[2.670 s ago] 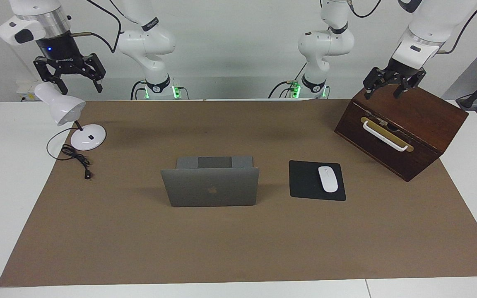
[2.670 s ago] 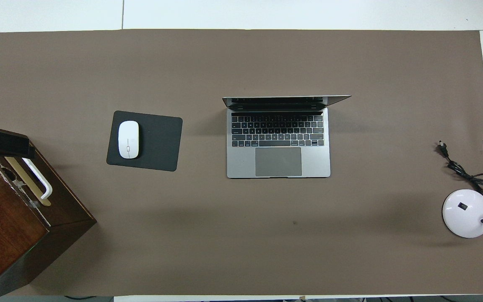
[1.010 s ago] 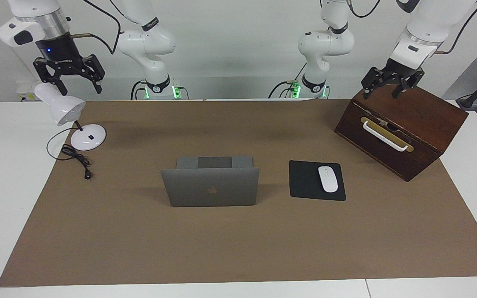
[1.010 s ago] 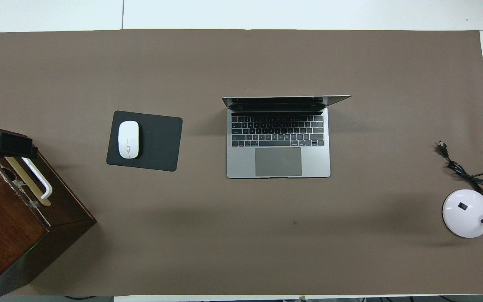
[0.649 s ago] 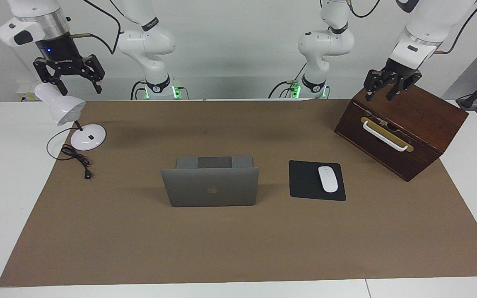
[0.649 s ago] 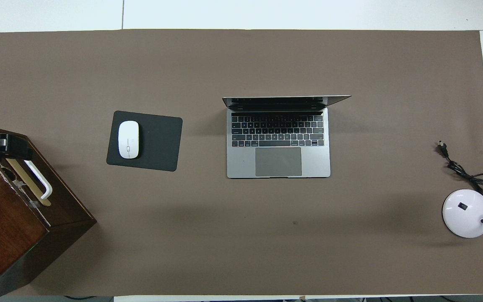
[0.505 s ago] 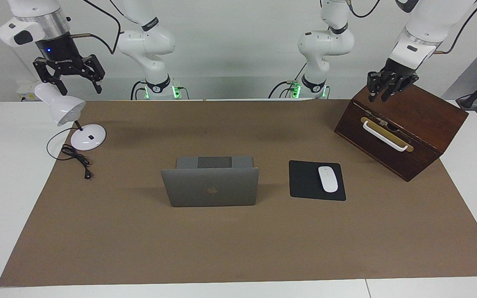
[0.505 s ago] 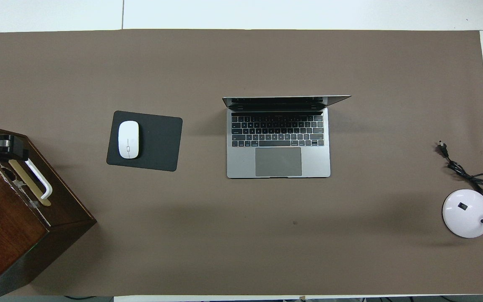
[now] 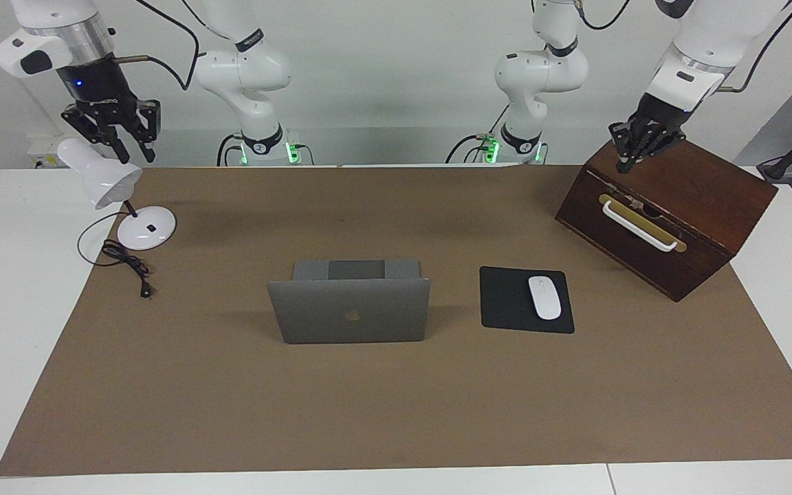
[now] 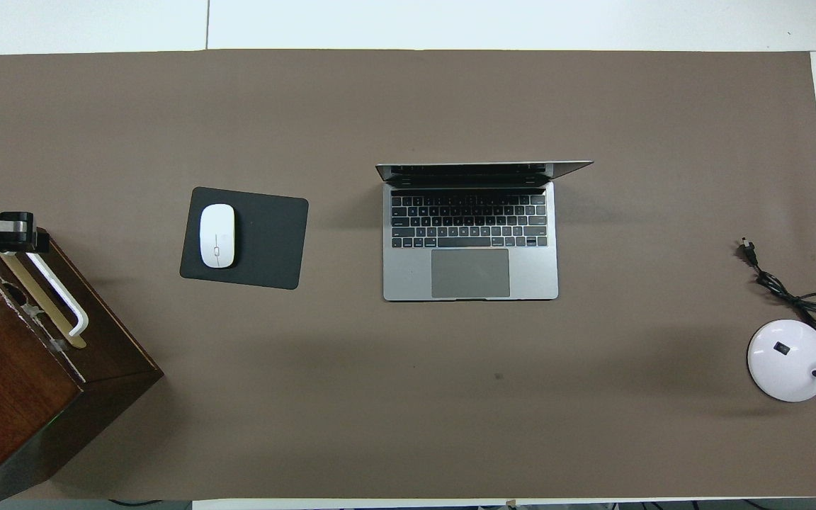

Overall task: Close laptop with both arms
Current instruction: 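Move the left gripper toward the laptop while the right gripper approaches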

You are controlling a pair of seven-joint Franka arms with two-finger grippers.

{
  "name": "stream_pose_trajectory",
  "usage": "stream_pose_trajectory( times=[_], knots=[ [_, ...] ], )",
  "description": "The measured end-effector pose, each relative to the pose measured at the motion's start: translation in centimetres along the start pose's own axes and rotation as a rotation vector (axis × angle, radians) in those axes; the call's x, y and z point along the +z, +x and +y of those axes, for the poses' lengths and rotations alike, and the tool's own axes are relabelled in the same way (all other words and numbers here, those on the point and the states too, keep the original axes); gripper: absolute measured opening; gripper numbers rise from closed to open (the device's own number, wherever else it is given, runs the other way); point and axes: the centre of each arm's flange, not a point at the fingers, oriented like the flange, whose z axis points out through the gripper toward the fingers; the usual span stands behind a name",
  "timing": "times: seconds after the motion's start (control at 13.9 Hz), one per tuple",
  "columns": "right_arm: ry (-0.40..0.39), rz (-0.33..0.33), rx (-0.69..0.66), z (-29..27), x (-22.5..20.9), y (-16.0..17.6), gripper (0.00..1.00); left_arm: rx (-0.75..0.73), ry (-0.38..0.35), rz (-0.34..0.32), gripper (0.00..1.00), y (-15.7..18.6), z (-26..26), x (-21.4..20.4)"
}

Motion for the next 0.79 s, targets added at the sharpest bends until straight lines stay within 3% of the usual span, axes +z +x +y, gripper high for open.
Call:
stream_pose_trajectory(
  times=[0.14,0.22,0.51,0.79],
  knots=[
    [0.000,0.005,0.002,0.1,0.0,0.0,0.05,0.006,-0.014,0.033,0.01,0.4,0.5,0.0],
    [-0.001,0.010,0.002,0.1,-0.1,0.1,0.01,0.017,-0.016,0.052,0.01,0.6,1.1,0.3],
    [-0.005,0.037,0.003,0.2,-0.2,0.4,0.01,0.057,-0.024,0.121,0.01,0.8,3.5,4.0],
    [-0.009,0.069,0.042,-0.4,0.6,1.4,0.01,0.119,-0.055,0.183,0.01,-1.3,7.5,7.3]
  ],
)
